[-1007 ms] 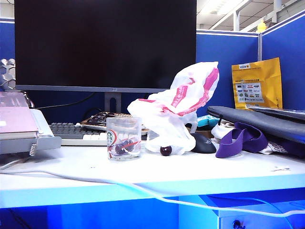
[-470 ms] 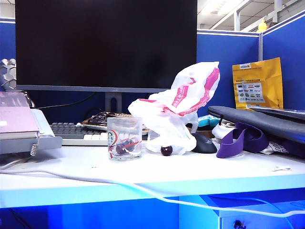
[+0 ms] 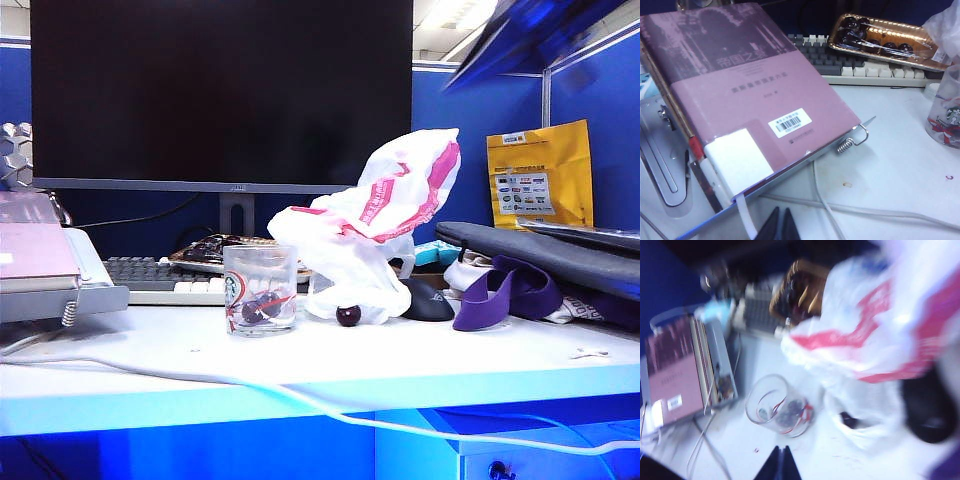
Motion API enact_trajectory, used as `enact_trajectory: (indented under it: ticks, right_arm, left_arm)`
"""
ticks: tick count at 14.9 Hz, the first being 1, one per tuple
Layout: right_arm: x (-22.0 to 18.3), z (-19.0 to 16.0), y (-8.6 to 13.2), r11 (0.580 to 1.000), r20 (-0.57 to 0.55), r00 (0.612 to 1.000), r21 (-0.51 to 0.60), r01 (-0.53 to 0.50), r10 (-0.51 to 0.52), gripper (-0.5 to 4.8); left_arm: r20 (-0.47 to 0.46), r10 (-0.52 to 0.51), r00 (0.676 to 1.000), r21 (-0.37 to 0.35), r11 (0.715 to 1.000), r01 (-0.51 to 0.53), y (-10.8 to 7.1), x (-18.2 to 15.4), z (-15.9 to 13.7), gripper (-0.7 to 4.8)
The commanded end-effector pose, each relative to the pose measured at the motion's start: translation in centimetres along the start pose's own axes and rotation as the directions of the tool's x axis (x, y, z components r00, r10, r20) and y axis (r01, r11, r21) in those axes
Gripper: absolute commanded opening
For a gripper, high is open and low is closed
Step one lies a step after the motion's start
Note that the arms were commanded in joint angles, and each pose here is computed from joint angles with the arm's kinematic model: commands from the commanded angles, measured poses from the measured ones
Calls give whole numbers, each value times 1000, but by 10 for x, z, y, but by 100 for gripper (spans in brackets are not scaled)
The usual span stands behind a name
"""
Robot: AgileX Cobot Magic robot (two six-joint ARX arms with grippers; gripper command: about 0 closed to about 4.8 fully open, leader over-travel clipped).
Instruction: Pick up the cherry on the right side of the glass and put it inside the glass.
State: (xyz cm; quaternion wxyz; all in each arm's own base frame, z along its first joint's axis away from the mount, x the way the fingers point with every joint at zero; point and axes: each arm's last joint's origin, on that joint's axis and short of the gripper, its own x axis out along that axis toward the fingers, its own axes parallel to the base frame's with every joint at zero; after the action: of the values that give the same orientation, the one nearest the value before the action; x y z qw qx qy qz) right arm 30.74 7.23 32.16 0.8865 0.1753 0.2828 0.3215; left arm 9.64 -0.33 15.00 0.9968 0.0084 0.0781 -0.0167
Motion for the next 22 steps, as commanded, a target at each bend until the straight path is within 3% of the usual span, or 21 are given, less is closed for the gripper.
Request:
enact_trajectory:
  ticks: [1, 6, 9, 12, 13, 16, 18, 19, 21, 22]
  right_arm:
    - [35, 16, -6, 1000, -63, 998, 16, -14, 15, -5]
    - [98, 33, -11, 995, -92, 995, -87, -52, 44, -5]
    - [128, 33, -19, 993, -99, 995, -118, -9, -3, -5]
    - [152, 25, -22, 989, -118, 993, -149, 4, -22, -5]
    - [167, 15, -18, 986, -150, 987, -149, -80, 58, -5]
    - [186, -3, -14, 984, -200, 978, -155, -90, 58, -5]
    - [195, -11, -16, 977, -197, 979, -211, 8, -51, -5]
    - [197, -13, -21, 961, -172, 971, -249, 120, -165, -5]
    - [196, -11, -26, 899, -105, 934, -329, 291, -340, -5]
    - [195, -9, -27, 876, -82, 923, -357, 325, -376, -5]
  left_arm:
    - [-9, -3, 1000, 4, 1000, 3, 0, 0, -1, -5]
    - [-9, -3, 1000, 4, 1000, 3, 0, 0, -1, -5]
    - [-9, -3, 1000, 4, 1000, 3, 0, 0, -1, -5]
    - [-9, -3, 1000, 4, 1000, 3, 0, 0, -1, -5]
    - [-9, -3, 1000, 4, 1000, 3, 0, 0, -1, -5]
    - [-9, -3, 1000, 4, 1000, 3, 0, 0, -1, -5]
    - [-9, -3, 1000, 4, 1000, 3, 0, 0, -1, -5]
    - [-9, -3, 1000, 4, 1000, 3, 0, 0, -1, -5]
    - [-9, -3, 1000, 4, 1000, 3, 0, 0, -1, -5]
    - [-9, -3, 1000, 4, 1000, 3, 0, 0, -1, -5]
